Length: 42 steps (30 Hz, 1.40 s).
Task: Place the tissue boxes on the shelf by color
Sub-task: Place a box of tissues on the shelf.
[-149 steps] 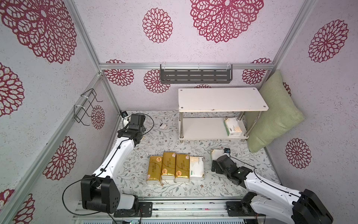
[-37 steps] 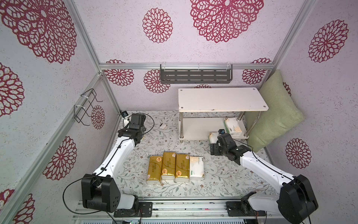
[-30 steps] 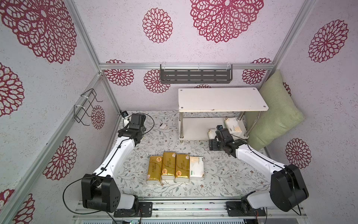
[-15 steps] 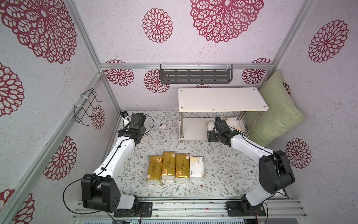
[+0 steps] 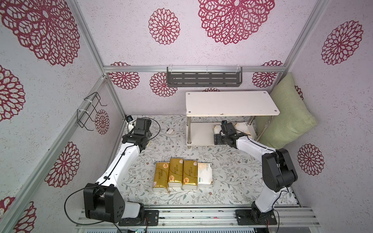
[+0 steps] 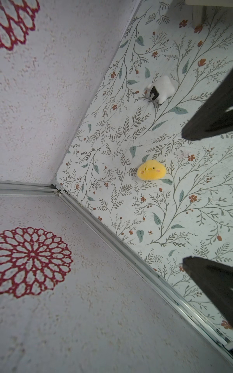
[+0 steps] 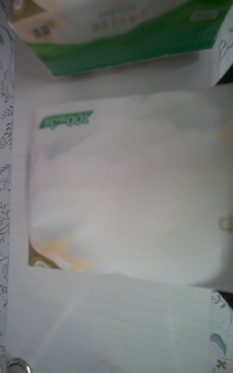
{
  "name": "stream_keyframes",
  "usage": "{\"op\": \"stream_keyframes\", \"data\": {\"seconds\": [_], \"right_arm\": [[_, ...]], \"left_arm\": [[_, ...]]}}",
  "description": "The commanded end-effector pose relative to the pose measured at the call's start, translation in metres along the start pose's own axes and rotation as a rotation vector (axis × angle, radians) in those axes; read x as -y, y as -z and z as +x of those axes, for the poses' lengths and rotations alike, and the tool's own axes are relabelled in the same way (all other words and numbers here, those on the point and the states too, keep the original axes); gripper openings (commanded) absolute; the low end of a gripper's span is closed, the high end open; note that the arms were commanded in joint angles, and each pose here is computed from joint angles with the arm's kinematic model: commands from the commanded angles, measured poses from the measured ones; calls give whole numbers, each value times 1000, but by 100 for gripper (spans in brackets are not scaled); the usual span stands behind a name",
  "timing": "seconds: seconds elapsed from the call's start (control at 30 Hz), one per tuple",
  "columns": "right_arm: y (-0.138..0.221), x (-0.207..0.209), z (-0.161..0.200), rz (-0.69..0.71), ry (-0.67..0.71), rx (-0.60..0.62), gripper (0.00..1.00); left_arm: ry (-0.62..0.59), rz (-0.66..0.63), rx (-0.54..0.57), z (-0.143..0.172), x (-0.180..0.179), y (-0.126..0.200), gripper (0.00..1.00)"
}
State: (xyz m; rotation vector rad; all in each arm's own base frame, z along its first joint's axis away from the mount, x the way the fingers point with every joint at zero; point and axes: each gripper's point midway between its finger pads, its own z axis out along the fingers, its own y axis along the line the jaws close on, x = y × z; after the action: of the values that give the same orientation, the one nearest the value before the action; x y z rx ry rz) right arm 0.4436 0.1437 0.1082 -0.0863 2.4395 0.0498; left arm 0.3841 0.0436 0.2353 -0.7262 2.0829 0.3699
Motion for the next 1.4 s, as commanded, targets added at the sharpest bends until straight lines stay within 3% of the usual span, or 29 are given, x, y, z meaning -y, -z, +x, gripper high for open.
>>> {"op": "stream_keyframes", "data": {"seconds": [0.0, 1.37], "right_arm": [[4, -2, -31, -12, -10, 82, 89], [-26, 10, -33, 25, -7, 72, 91]], "left_arm": [[-1, -3, 16, -4, -3, 8, 97], [-4, -17, 16, -1, -8, 8, 97]]}}
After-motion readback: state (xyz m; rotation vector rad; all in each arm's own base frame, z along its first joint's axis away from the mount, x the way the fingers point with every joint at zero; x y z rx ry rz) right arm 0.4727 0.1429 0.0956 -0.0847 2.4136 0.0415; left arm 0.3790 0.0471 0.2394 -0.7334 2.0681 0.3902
